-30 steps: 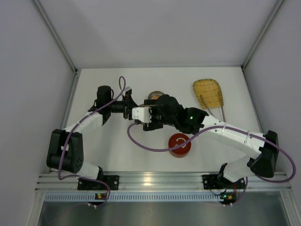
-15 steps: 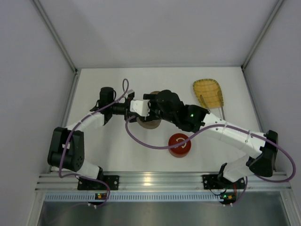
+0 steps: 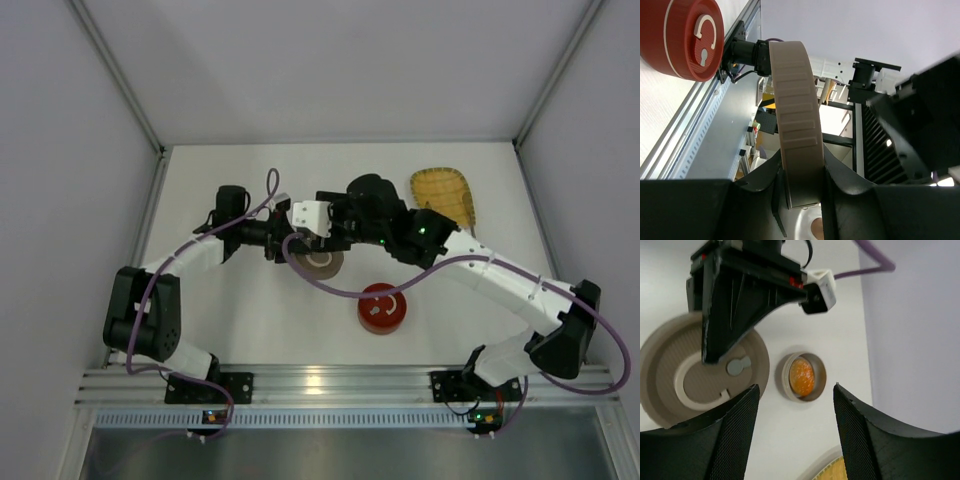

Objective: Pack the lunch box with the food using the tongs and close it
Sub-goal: Pick up the box lid from the center of the board.

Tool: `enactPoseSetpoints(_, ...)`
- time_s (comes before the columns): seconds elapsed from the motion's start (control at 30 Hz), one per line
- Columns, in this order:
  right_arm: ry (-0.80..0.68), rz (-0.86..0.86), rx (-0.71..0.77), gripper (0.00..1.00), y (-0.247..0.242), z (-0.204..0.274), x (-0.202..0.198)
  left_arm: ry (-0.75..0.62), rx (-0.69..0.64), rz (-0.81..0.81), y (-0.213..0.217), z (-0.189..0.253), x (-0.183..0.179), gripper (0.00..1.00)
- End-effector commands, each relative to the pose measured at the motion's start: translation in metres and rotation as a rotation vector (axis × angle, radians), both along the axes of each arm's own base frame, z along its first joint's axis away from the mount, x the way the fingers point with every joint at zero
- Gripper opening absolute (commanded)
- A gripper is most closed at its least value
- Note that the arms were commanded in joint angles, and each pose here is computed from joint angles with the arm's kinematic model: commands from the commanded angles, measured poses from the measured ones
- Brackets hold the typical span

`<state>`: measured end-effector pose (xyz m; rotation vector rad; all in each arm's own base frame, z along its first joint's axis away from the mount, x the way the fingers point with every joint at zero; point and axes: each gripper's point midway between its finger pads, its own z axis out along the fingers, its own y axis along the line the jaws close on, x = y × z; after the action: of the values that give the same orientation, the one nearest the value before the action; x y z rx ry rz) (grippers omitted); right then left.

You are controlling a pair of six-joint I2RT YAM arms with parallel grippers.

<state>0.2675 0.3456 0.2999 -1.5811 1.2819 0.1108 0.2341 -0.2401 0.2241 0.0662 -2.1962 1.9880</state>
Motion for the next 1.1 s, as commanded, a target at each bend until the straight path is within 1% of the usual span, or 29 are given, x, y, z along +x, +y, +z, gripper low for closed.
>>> enactPoseSetpoints(0.0, 0.189, 0.15, 0.071, 0.61, -0.025, 0.014, -0.033, -0.053, -0.039, -0.055, 0.003, 0.013, -0.006, 0.0)
enactPoseSetpoints(0.07, 0.229, 0.162, 0.048, 0.63, -0.038, 0.002, -0.044, -0.046, -0.043, -0.062, 0.003, 0.014, -0.007, 0.0)
enactPoseSetpoints(0.13, 0.257, 0.189, 0.055, 0.65, -0.04, -0.001, -0.055, -0.035, -0.044, -0.065, 0.003, 0.013, -0.007, 0.0)
enactPoseSetpoints(0.27, 0.258, 0.203, 0.064, 0.68, -0.034, -0.003, -0.057, -0.008, -0.042, -0.07, 0.003, 0.009, -0.006, 0.0)
enactPoseSetpoints(0.57, 0.212, 0.243, -0.03, 0.69, -0.015, -0.027, -0.067, 0.027, -0.045, -0.079, 0.004, 0.009, -0.006, 0.0)
enactPoseSetpoints(0.77, 0.21, 0.267, -0.058, 0.69, -0.006, -0.036, -0.075, 0.041, -0.051, -0.091, 0.003, 0.009, -0.006, 0.0)
enactPoseSetpoints(1.07, 0.164, 0.246, -0.096, 0.68, 0.007, -0.054, -0.065, 0.071, -0.066, -0.123, 0.004, 0.009, -0.012, 0.0)
